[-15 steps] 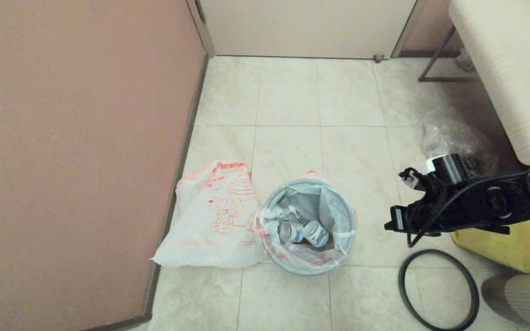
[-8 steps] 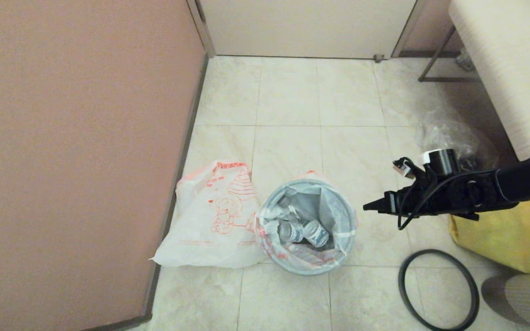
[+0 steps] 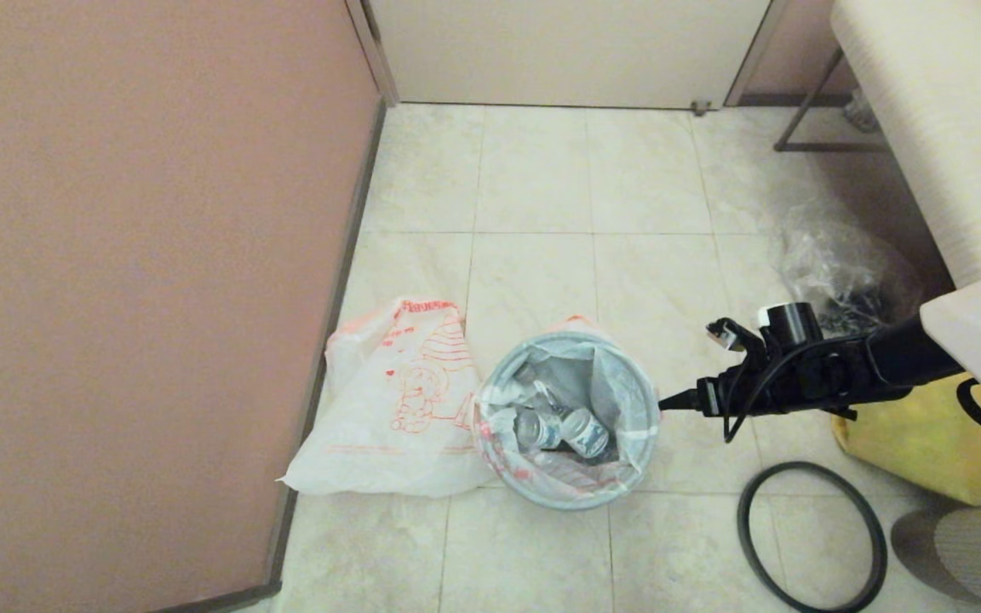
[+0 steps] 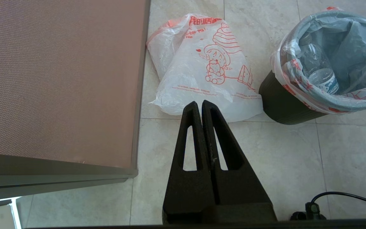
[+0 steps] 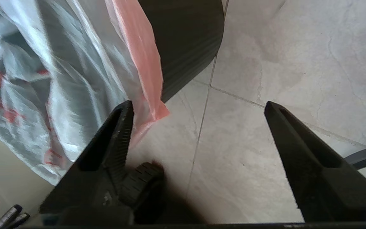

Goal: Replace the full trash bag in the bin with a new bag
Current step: Place the trash bag on the floor

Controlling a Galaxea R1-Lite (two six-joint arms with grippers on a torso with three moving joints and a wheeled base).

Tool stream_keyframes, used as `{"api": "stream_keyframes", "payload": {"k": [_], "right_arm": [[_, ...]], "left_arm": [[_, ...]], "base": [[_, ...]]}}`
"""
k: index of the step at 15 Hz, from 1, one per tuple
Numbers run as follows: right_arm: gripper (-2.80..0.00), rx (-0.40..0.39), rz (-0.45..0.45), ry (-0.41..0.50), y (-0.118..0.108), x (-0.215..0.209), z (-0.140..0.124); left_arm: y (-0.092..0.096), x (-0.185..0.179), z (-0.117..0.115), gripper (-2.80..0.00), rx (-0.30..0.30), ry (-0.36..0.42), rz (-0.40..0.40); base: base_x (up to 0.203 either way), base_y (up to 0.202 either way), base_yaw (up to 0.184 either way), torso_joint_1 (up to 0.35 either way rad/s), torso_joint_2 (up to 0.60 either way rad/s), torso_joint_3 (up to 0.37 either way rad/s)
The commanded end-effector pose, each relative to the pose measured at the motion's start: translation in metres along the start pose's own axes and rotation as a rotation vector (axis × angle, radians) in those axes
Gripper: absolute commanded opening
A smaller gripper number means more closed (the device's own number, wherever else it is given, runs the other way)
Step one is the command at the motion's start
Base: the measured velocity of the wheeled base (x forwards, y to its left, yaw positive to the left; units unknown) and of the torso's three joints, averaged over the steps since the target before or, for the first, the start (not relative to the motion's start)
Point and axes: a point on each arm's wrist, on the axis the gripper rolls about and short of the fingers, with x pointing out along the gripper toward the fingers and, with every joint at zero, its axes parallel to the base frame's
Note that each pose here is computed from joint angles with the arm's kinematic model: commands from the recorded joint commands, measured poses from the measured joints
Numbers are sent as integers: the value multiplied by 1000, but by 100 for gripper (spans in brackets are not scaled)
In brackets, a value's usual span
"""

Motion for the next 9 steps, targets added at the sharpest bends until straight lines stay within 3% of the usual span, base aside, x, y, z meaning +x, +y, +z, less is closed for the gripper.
{"api": "stream_keyframes", "payload": {"k": [1, 9], "right_arm": [[0, -4, 7, 14, -1, 5, -4], [0, -67, 28, 15, 8, 23, -2]], "left_arm": [[0, 0, 0, -280, 0, -2, 0], [0, 0, 0, -280, 0, -1, 0]], "base": [[0, 0, 0, 0, 0, 0], [0, 0, 0, 0, 0, 0]]}}
